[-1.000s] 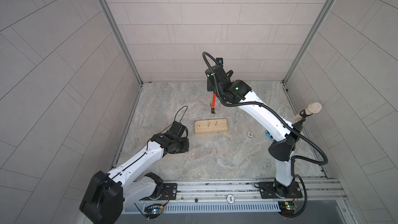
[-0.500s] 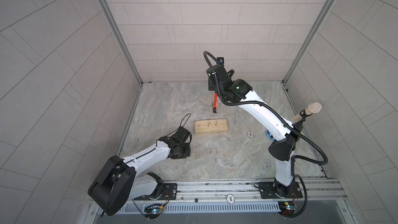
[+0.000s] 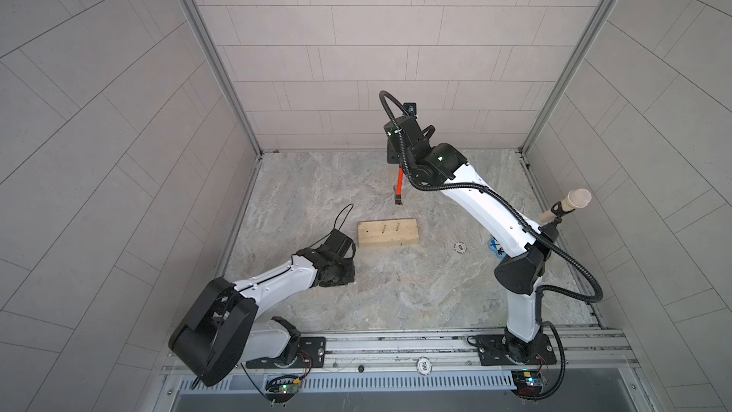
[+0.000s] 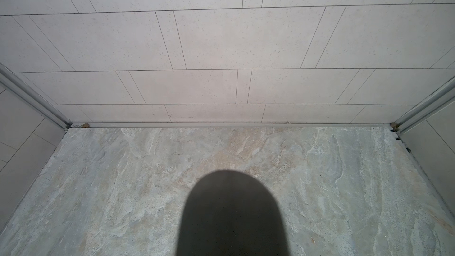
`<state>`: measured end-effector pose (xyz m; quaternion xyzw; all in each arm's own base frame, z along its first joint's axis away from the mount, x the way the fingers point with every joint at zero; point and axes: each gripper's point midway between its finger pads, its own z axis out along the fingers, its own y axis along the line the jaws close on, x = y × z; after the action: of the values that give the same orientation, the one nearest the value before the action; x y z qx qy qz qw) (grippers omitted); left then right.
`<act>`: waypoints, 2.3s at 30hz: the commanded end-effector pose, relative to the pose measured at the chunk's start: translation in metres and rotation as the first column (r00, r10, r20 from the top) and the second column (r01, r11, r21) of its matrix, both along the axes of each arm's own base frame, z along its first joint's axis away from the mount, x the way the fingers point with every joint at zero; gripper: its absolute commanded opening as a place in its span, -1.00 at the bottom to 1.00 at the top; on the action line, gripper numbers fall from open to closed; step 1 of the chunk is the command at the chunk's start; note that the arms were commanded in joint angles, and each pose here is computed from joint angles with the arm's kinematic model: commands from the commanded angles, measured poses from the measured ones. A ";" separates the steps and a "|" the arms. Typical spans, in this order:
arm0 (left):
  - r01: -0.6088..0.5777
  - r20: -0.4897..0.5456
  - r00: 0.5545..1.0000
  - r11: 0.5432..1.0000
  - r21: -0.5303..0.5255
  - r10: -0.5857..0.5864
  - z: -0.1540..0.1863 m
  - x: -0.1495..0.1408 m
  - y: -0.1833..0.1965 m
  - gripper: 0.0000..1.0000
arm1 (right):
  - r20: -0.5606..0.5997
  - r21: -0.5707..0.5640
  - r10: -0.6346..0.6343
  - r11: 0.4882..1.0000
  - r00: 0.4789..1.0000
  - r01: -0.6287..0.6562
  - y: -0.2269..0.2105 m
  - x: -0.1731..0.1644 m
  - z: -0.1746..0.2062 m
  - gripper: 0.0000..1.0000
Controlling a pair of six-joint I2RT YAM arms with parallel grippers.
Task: Use a claw hammer to pull out a nail
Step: Place the nail at the center of the board.
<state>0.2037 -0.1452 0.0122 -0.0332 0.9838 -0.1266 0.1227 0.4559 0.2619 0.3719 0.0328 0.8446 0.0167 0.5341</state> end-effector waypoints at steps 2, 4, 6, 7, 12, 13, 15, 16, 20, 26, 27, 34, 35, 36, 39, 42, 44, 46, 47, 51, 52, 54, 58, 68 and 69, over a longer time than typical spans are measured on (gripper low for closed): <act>0.002 -0.088 0.996 0.996 0.092 0.006 -0.016 -0.023 0.017 -0.95 | 0.097 0.065 -0.025 0.998 0.995 0.019 -0.005 0.001 0.039 -1.00; 0.005 -0.092 0.996 0.995 0.098 0.004 -0.016 -0.025 0.017 -0.94 | 0.093 0.068 -0.025 0.997 0.995 0.019 -0.005 0.001 0.038 -1.00; 0.008 -0.101 0.995 0.994 0.106 0.002 -0.017 -0.028 0.018 -0.94 | 0.086 0.068 -0.025 0.997 0.996 0.019 -0.004 0.002 0.035 -1.00; 0.007 -0.104 0.995 0.994 0.109 0.005 -0.017 -0.029 0.019 -0.94 | 0.086 0.071 -0.027 0.997 0.996 0.021 -0.004 0.001 0.035 -1.00; 0.001 -0.127 0.992 0.992 0.125 0.015 -0.019 -0.039 0.023 -0.94 | 0.070 0.080 -0.036 0.996 0.997 0.031 -0.005 0.000 0.031 -1.00; 0.000 -0.130 0.991 0.992 0.127 0.017 -0.019 -0.041 0.024 -0.94 | 0.067 0.082 -0.038 0.996 0.997 0.033 -0.005 0.000 0.030 -1.00; 0.000 -0.137 0.990 0.992 0.125 0.017 -0.019 -0.045 0.025 -0.93 | 0.059 0.082 -0.040 0.996 0.997 0.035 -0.006 -0.001 0.028 -1.00; 0.001 -0.141 0.990 0.992 0.123 0.017 -0.019 -0.047 0.026 -0.93 | 0.056 0.081 -0.042 0.996 0.998 0.037 -0.007 -0.002 0.028 -1.00; 0.004 -0.144 0.989 0.993 0.114 0.012 -0.017 -0.049 0.025 -0.90 | 0.047 0.070 -0.047 0.997 0.998 0.043 -0.009 -0.003 0.025 -1.00; 0.019 -0.161 0.987 0.992 0.125 0.002 -0.019 -0.050 0.025 -0.83 | 0.050 0.070 -0.051 0.996 0.997 0.048 -0.009 -0.002 0.025 -1.00; 0.018 -0.162 0.987 0.992 0.126 0.003 -0.019 -0.050 0.025 -0.81 | 0.052 0.071 -0.051 0.996 0.997 0.047 -0.009 -0.002 0.025 -1.00; 0.017 -0.158 0.987 0.990 0.139 0.005 -0.017 -0.048 0.026 -0.64 | 0.054 0.073 -0.048 0.996 0.997 0.044 -0.006 0.001 0.023 -1.00; 0.019 -0.159 0.987 0.990 0.140 0.003 -0.017 -0.048 0.026 -0.64 | 0.055 0.073 -0.048 0.996 0.997 0.044 -0.005 0.002 0.023 -1.00; 0.022 -0.159 0.987 0.990 0.140 0.001 -0.017 -0.047 0.026 -0.62 | 0.055 0.073 -0.048 0.996 0.997 0.044 -0.005 0.002 0.022 -1.00; 0.030 -0.166 0.986 0.989 0.148 -0.005 -0.017 -0.047 0.026 -0.60 | 0.056 0.066 -0.046 0.997 0.997 0.043 -0.005 0.003 0.021 -1.00; 0.036 -0.170 0.985 0.988 0.152 -0.010 -0.017 -0.047 0.026 -0.59 | 0.055 0.065 -0.048 0.997 0.997 0.045 -0.004 0.004 0.020 -1.00; 0.040 -0.167 0.986 0.988 0.152 -0.014 -0.016 -0.046 0.026 -0.56 | 0.053 0.067 -0.050 0.997 0.997 0.047 -0.004 0.004 0.019 -1.00; 0.045 -0.162 0.987 0.988 0.150 -0.020 -0.014 -0.045 0.025 -0.52 | 0.052 0.068 -0.049 0.997 0.997 0.045 -0.003 0.004 0.019 -1.00; 0.046 -0.160 0.987 0.988 0.150 -0.022 -0.013 -0.045 0.025 -0.48 | 0.053 0.069 -0.051 0.997 0.997 0.047 -0.004 0.005 0.018 -1.00; 0.050 -0.144 0.989 0.987 0.151 -0.028 -0.008 -0.042 0.025 -0.32 | 0.050 0.068 -0.051 0.997 0.997 0.048 -0.003 0.005 0.017 -1.00; 0.053 -0.135 0.990 0.987 0.153 -0.032 -0.005 -0.040 0.024 -0.26 | 0.049 0.068 -0.051 0.997 0.997 0.048 -0.003 0.005 0.017 -1.00; 0.055 -0.121 0.992 0.986 0.158 -0.036 -0.002 -0.038 0.025 -0.12 | 0.047 0.068 -0.052 0.996 0.998 0.049 -0.003 0.005 0.016 -1.00; 0.068 -0.087 0.995 0.985 0.160 -0.054 0.008 -0.030 0.023 0.07 | 0.045 0.071 -0.056 0.996 0.997 0.053 -0.002 0.006 0.014 -1.00; 0.150 0.009 0.988 0.972 0.182 -0.154 0.043 -0.003 0.012 0.45 | 0.031 0.074 -0.068 0.995 0.997 0.066 -0.005 0.004 0.011 -1.00; 0.162 0.024 0.985 0.971 0.178 -0.169 0.049 0.001 0.009 0.49 | 0.028 0.069 -0.070 0.995 0.997 0.068 -0.005 0.004 0.010 -1.00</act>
<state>0.1976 -0.1354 0.0456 0.0313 0.9912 -0.0584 0.1149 0.4599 0.2631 0.3531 0.0474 0.8550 0.0141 0.5163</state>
